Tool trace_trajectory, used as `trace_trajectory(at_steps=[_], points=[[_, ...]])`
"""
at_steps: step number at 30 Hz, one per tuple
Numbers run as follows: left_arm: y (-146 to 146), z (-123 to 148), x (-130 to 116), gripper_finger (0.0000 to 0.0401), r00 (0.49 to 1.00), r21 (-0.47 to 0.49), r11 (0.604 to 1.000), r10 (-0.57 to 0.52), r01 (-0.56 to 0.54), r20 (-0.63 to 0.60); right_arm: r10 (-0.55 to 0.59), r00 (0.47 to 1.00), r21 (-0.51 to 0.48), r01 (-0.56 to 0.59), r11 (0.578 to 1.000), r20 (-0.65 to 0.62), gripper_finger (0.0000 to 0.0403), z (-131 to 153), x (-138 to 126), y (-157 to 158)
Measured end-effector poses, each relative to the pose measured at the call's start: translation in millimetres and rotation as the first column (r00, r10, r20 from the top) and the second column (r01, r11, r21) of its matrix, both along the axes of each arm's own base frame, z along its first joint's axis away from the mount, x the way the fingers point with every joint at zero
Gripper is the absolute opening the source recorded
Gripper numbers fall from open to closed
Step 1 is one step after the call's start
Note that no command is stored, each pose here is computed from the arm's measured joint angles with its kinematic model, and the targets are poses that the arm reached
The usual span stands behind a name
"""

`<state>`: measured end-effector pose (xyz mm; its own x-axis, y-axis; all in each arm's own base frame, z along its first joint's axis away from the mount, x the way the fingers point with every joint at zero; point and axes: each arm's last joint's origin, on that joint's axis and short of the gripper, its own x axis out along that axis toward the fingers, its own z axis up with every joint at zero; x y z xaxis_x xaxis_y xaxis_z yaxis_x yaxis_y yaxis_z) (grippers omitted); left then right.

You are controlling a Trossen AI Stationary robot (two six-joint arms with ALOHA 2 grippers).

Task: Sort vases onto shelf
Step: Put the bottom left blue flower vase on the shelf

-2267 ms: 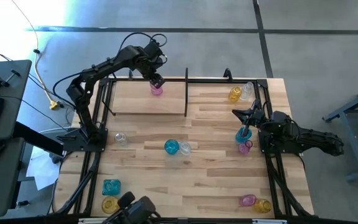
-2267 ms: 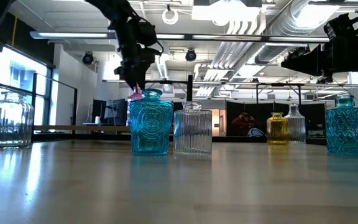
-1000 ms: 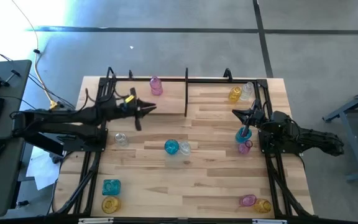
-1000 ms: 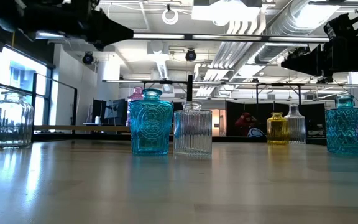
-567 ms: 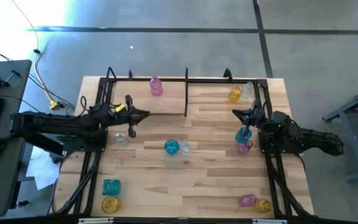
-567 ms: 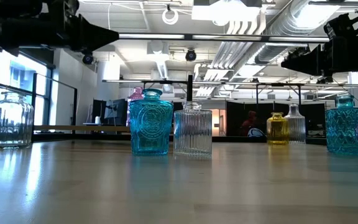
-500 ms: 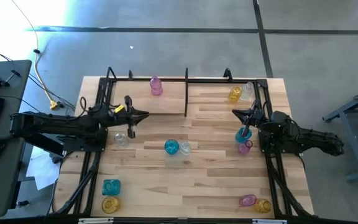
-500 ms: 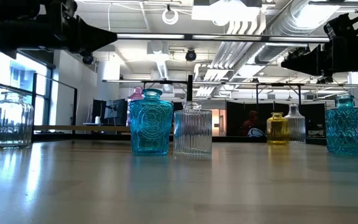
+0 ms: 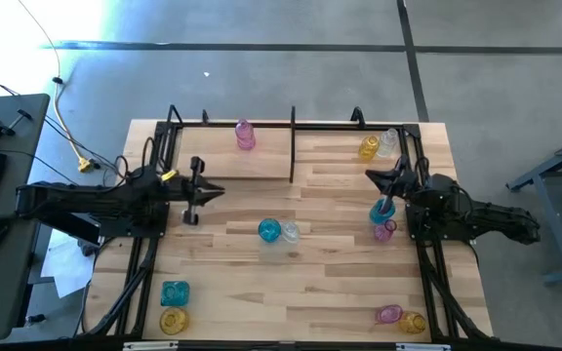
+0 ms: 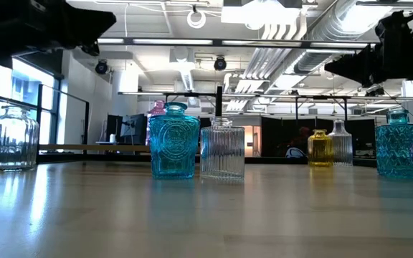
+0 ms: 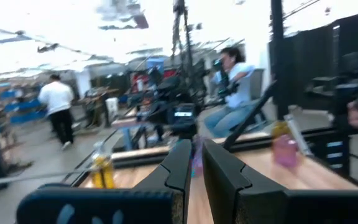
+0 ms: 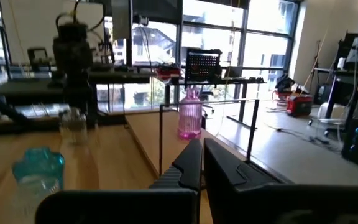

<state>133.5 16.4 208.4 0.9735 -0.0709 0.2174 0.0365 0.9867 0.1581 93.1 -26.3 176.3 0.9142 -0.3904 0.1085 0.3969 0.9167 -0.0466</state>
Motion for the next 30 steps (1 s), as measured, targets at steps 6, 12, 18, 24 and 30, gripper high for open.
trace_trajectory(at_steps=[6,12,18,24,30], points=[[-1.6,-3.1,-6.9,0.0028,0.999,-0.002,1.0,-0.015,0.015,-0.05,0.069,0.981,0.025,-0.075,0.997,0.182,0.0,14.9,-2.2,2.2],[-2.5,-7.3,-11.7,0.0028,0.995,0.027,1.0,-0.007,0.01,-0.098,0.329,0.917,-0.061,-0.324,0.944,0.226,0.0,23.2,2.8,11.4],[-3.1,-10.0,-15.3,0.0028,0.992,0.006,1.0,-0.012,0.013,-0.129,0.342,0.92,-0.047,-0.339,0.94,0.191,0.0,21.2,20.3,18.8],[-5.1,-5.0,-15.8,0.0027,0.979,-0.097,0.992,-0.093,0.076,-0.179,0.338,0.933,-0.05,-0.335,0.941,0.12,0.0,26.8,45.3,28.7],[-14.3,12.9,-14.7,0.0006,0.929,-0.172,0.982,-0.128,0.071,-0.346,0.336,0.942,-0.078,-0.334,0.939,0.017,0.0,37.3,74.1,33.5]])
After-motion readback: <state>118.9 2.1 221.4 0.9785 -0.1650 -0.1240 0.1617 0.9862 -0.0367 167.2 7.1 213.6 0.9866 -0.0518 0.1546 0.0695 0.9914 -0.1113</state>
